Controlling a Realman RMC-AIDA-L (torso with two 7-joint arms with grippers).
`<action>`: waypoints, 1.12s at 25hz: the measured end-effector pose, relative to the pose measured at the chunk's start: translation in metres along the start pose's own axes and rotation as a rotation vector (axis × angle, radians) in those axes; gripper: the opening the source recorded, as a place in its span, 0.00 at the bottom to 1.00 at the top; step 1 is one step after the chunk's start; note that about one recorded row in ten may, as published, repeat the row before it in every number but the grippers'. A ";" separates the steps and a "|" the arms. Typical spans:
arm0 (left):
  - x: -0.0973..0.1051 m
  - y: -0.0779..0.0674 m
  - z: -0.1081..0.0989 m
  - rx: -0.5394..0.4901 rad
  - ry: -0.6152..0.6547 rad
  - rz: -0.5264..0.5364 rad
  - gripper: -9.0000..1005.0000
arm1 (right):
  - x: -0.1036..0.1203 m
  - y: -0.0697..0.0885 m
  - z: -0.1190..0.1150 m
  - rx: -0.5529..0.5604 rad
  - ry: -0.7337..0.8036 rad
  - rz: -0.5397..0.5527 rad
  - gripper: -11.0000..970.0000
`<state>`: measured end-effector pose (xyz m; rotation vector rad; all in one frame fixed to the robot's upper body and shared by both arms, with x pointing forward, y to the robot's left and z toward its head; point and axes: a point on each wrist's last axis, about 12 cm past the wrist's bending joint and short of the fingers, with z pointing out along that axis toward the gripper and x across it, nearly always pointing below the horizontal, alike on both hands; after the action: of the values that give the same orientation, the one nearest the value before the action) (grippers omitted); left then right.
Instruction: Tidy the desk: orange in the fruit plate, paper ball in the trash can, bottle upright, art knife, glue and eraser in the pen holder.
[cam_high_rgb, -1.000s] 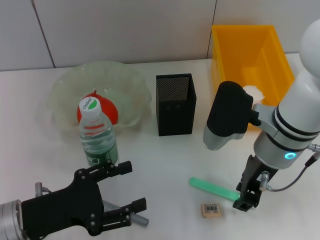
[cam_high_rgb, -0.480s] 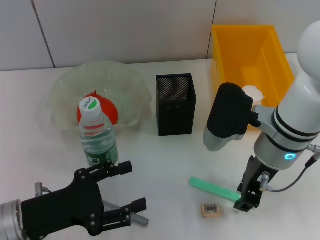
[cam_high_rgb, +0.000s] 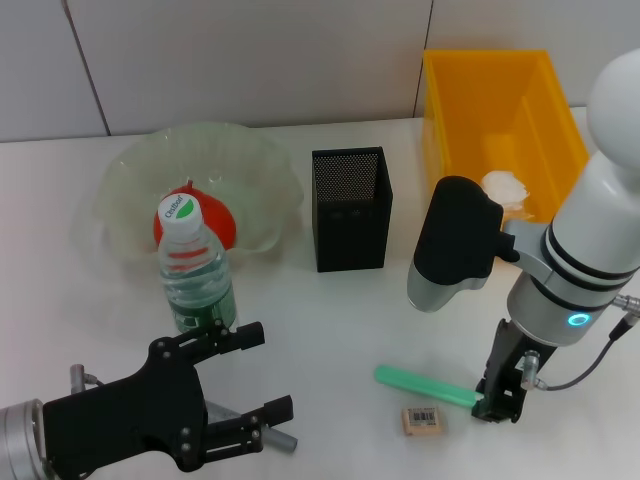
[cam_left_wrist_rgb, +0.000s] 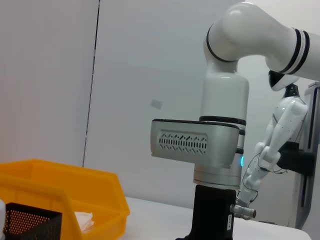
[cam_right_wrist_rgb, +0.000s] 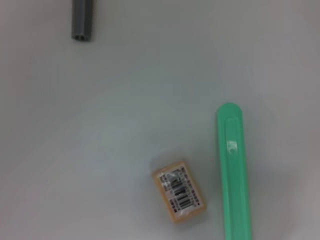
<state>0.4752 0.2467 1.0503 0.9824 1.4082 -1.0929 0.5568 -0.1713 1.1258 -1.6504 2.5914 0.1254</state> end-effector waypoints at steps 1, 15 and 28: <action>0.000 0.000 0.000 0.000 0.000 0.000 0.80 | 0.000 0.000 0.000 0.000 0.000 0.000 0.23; -0.001 -0.001 -0.001 0.004 -0.012 0.001 0.80 | 0.017 -0.009 -0.065 0.001 -0.110 0.032 0.19; -0.003 0.001 0.001 0.003 -0.018 0.004 0.80 | 0.025 -0.013 -0.150 0.314 -0.132 -0.094 0.19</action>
<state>0.4761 0.2462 1.0529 0.9745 1.3900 -1.0984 0.5563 -0.2152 1.2715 -1.5863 2.2924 -0.1635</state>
